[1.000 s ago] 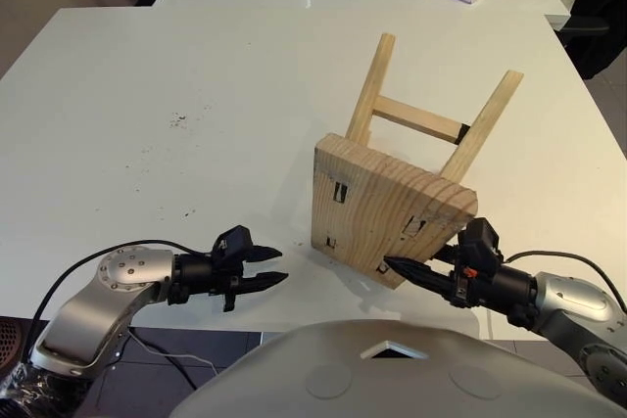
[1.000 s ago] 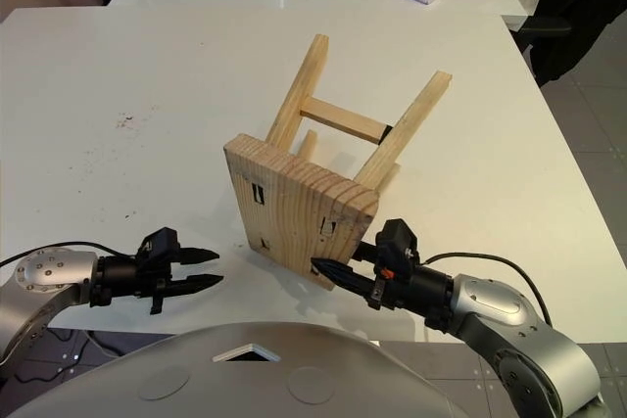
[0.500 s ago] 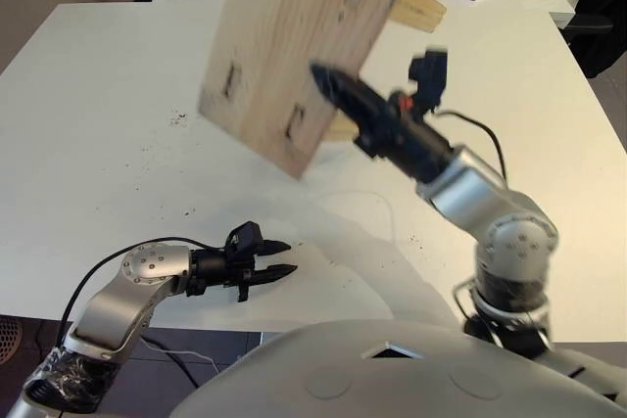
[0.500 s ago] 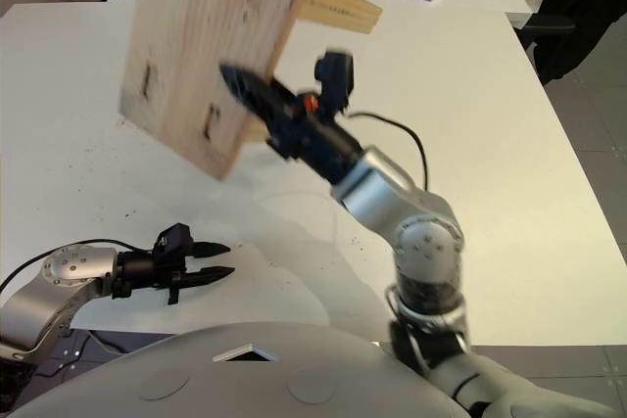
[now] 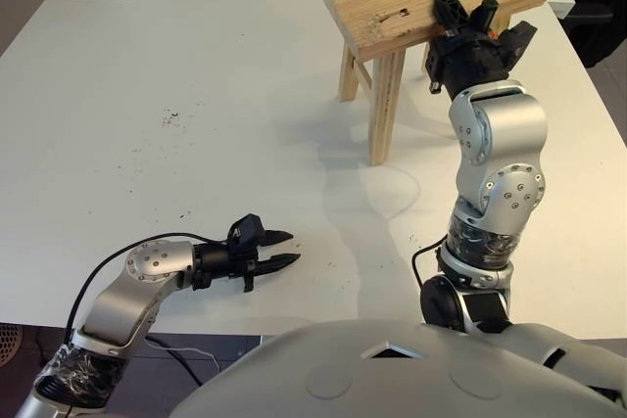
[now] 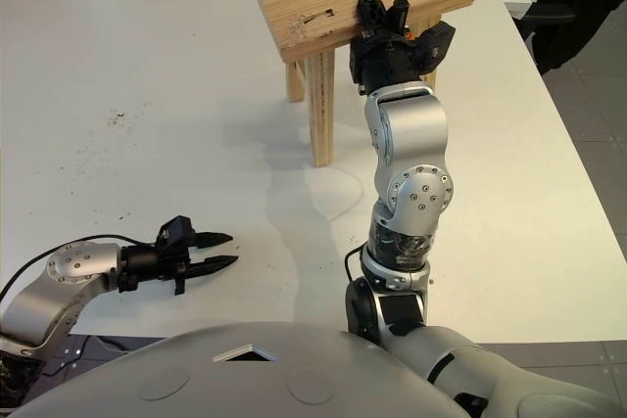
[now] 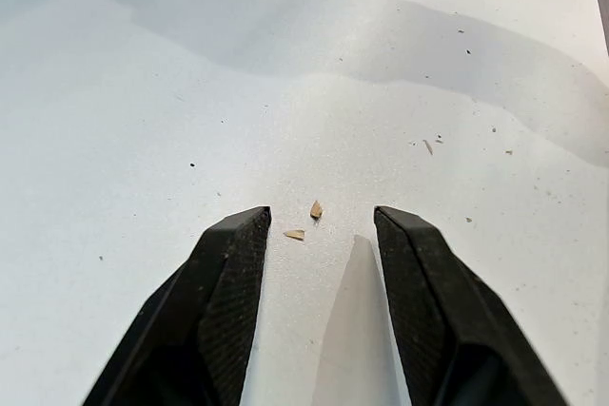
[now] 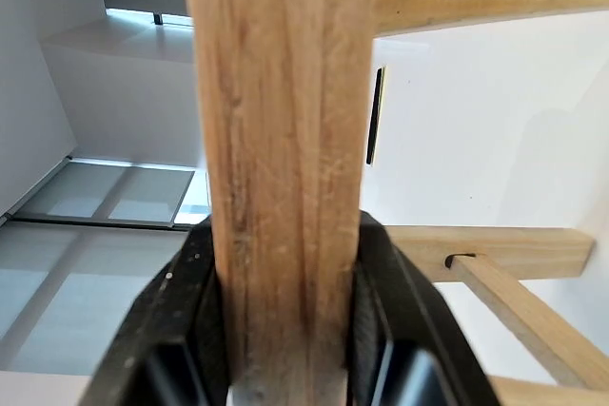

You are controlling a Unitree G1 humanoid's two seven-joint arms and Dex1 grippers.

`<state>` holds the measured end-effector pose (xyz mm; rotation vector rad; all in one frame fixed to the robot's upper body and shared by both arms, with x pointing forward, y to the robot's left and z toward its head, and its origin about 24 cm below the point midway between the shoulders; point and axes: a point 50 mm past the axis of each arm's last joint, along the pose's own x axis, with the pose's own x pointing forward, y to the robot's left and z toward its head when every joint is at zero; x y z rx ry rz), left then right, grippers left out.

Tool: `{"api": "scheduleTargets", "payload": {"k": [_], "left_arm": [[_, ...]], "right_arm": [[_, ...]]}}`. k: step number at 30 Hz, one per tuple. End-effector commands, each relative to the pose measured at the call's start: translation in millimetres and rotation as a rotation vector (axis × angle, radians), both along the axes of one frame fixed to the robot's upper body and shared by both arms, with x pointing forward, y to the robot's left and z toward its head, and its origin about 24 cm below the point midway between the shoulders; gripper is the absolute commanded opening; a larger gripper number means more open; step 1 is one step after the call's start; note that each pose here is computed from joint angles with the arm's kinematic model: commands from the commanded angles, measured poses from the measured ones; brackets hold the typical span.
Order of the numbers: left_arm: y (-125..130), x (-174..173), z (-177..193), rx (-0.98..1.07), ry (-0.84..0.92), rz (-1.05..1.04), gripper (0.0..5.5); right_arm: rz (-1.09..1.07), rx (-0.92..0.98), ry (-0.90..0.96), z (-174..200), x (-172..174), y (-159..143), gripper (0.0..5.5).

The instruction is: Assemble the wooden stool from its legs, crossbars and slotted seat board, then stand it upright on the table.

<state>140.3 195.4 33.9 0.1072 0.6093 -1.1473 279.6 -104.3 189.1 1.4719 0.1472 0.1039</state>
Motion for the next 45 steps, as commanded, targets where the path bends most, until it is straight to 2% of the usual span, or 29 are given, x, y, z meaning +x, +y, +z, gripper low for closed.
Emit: {"api": "scheduleTargets", "payload": {"k": [1,8,9,16,19,23,27,31,36,41,43,45], "left_arm": [[4,-7,-15,0.069,0.068,0.035,2.03],[4,5,-14,0.084,0.048,-0.003,2.03],[5,5,-14,0.084,0.047,-0.003,2.03],[3,7,-14,0.068,0.04,0.015,2.03],[6,14,-6,0.028,0.01,0.085,2.03],[19,28,5,0.011,-0.042,0.21,2.03],[16,34,10,-0.037,-0.066,0.286,2.03],[8,32,8,-0.048,-0.062,0.29,2.03],[7,37,7,-0.037,-0.06,0.275,2.03],[8,37,5,-0.026,-0.055,0.278,2.03],[7,35,3,-0.025,-0.048,0.28,2.03],[7,34,2,-0.025,-0.045,0.286,2.03]], "right_arm": [[0.114,0.049,0.1,-33,-1,22,1.3],[0.124,0.05,0.147,-53,5,23,1.3],[0.126,0.03,0.156,-54,5,23,1.67],[0.124,0.055,0.166,-53,5,16,2.68],[0.222,-0.069,0.114,-47,-12,8,2.68],[0.254,-0.223,0.132,-57,-47,-29,2.68],[0.255,-0.169,0.017,-37,-48,-42,2.68],[0.281,-0.149,-0.005,-33,-43,-34,2.68],[0.253,-0.05,-0.015,-25,-42,-25,3.52],[0.179,0.22,-0.144,-2,-47,-37,4.38],[0.155,0.285,-0.175,-2,-50,-41,4.38],[0.163,0.27,-0.205,-6,-55,-42,4.38]]}}
